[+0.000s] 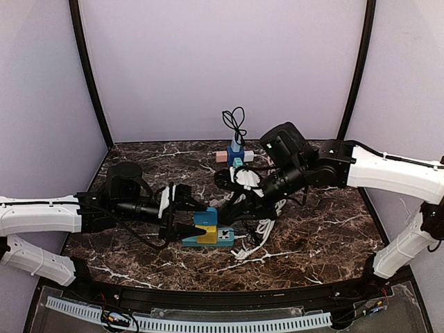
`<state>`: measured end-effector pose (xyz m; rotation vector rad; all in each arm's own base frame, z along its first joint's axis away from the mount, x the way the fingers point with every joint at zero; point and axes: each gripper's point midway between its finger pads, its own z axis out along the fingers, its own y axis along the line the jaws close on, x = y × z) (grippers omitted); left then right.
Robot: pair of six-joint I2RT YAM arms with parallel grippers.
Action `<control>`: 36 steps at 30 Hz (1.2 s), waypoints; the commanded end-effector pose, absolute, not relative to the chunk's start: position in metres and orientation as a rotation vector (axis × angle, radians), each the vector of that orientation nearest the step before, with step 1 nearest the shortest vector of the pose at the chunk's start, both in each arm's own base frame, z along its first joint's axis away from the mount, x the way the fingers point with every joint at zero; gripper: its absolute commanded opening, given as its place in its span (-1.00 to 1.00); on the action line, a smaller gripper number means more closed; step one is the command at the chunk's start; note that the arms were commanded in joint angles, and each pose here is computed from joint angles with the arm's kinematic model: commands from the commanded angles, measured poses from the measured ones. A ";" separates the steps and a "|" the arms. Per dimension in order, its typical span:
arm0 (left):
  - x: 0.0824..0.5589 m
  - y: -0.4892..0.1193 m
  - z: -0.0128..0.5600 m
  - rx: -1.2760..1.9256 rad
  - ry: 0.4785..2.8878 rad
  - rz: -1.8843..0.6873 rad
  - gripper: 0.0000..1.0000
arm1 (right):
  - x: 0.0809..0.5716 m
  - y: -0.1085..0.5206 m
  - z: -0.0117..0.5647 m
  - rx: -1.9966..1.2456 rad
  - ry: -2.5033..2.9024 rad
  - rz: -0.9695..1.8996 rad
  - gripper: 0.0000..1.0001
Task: Insert the plug
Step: Adjust the plug.
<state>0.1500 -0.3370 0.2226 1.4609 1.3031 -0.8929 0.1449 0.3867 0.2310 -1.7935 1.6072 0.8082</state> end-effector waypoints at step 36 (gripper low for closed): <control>0.145 -0.373 0.299 1.120 1.165 -1.128 -0.99 | 0.135 0.395 0.311 -1.327 1.273 1.045 0.82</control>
